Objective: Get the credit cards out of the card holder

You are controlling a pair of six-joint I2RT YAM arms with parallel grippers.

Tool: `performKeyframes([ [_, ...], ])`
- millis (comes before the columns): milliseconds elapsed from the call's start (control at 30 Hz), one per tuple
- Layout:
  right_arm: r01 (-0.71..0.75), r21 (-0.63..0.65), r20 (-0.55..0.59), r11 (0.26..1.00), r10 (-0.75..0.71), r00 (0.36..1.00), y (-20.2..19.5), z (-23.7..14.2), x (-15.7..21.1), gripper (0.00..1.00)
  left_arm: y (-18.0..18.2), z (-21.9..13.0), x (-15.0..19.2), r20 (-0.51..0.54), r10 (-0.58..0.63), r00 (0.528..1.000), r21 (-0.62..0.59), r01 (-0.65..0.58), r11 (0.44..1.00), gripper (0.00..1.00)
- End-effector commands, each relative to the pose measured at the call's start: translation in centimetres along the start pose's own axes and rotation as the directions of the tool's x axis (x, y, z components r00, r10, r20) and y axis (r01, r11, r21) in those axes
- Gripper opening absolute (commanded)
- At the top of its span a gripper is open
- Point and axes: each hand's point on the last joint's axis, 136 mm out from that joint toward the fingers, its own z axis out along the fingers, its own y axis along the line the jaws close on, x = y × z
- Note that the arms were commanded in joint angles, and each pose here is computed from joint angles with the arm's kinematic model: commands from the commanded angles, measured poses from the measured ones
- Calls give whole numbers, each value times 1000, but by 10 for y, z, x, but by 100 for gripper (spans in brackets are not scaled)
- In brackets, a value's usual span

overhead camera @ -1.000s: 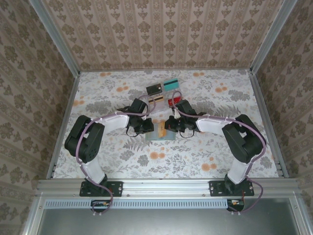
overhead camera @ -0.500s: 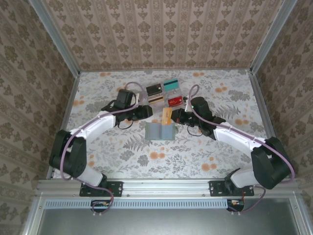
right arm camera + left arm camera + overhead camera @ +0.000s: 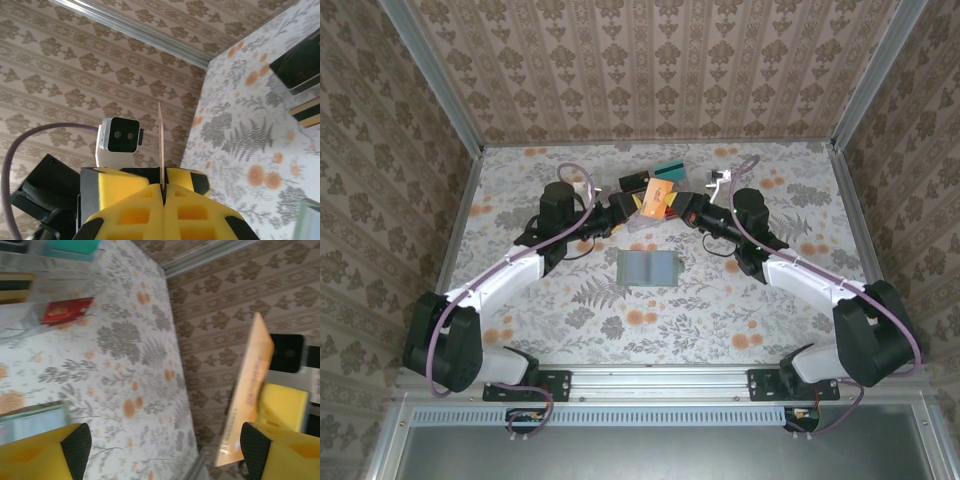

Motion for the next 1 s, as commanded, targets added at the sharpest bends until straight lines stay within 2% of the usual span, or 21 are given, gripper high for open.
performKeyframes([
  [0, -56, -101, -19, 993, 55, 998, 17, 5, -2, 5, -37, -1, -1, -21, 6, 1000, 144, -3, 990, 81],
  [100, -73, -114, -21, 991, 71, 997, 16, 5, -1, 5, -47, 1, -3, -19, 7, 1000, 184, -4, 983, 75],
  [467, -95, -124, -11, 988, 94, 995, 18, 2, -2, 5, -62, 2, -1, -7, 44, 999, 253, -40, 967, 39],
  [800, -99, -114, -16, 989, 97, 995, 15, 2, 1, 7, -57, 3, 4, -20, 53, 998, 235, -47, 971, 9],
  [867, -110, -97, -35, 989, 107, 994, 13, 1, 4, 14, -53, 3, 6, -24, 61, 998, 222, -54, 974, 0],
  [900, -118, -81, -45, 990, 114, 992, 10, 0, 7, 21, -50, 3, 8, -25, 68, 997, 213, -61, 975, 0],
  [967, -139, -10, -59, 990, 138, 989, -3, -3, 14, 42, -40, 2, 11, -23, 94, 995, 174, -88, 981, 0],
])
